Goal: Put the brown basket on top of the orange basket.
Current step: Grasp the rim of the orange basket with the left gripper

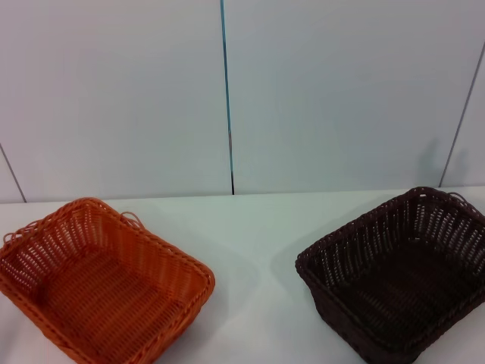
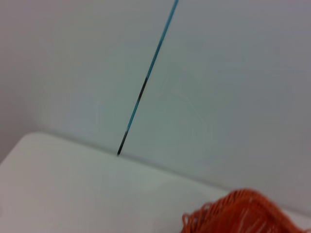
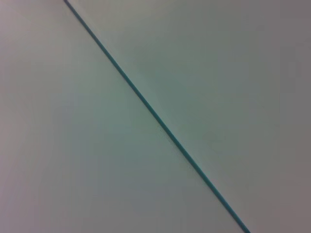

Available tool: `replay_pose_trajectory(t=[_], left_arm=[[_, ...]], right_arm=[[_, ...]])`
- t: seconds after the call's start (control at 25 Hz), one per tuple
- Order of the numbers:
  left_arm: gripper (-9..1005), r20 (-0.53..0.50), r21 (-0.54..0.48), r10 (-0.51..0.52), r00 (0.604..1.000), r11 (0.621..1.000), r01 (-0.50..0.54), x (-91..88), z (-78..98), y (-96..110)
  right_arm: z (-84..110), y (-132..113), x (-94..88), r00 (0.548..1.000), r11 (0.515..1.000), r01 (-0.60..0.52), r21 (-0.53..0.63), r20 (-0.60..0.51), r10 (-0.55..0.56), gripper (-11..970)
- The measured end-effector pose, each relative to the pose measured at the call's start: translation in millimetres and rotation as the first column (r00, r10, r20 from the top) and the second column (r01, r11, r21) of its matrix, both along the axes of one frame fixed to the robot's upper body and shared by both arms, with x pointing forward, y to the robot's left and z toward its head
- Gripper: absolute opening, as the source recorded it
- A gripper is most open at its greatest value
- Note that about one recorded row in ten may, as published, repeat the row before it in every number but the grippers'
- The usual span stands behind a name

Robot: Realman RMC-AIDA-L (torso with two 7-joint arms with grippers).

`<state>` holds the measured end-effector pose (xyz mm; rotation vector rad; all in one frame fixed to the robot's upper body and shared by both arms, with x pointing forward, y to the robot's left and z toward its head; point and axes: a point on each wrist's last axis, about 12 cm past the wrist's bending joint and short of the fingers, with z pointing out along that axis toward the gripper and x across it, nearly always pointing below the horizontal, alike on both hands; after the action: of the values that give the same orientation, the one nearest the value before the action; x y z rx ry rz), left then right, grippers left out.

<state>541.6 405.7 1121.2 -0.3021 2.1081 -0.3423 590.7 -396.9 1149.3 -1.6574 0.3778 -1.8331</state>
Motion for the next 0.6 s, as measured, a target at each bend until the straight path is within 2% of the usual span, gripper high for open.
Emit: replay_pose_trajectory(t=[0.24, 0.36, 0.4, 0.6], left_arm=[[876, -0.119, 0.037, 0.013, 0.993, 0.999, -0.009, 13.6, 2.6, -15.1], [875, -0.147, 0.043, 0.018, 0.989, 0.999, -0.012, 18.2, 2.5, -20.8], [875, -0.193, 0.062, 0.025, 0.981, 0.998, -0.013, 25.4, 2.5, -29.6], [874, -0.272, 0.097, 0.036, 0.962, 0.995, -0.010, 32.7, 2.4, -41.2]], right_arm=[[-1.8, -1.5, -0.8, 1.000, 1.000, 0.008, -0.006, -0.008, -0.008, 799], [-2.4, -2.6, -1.8, 1.000, 1.000, 0.011, -0.010, -0.009, -0.011, 798], [-2.4, -3.0, -2.2, 1.000, 1.000, 0.012, -0.013, -0.009, -0.012, 798], [-2.3, -7.3, -2.8, 1.000, 0.999, 0.020, -0.040, -0.018, -0.020, 798]])
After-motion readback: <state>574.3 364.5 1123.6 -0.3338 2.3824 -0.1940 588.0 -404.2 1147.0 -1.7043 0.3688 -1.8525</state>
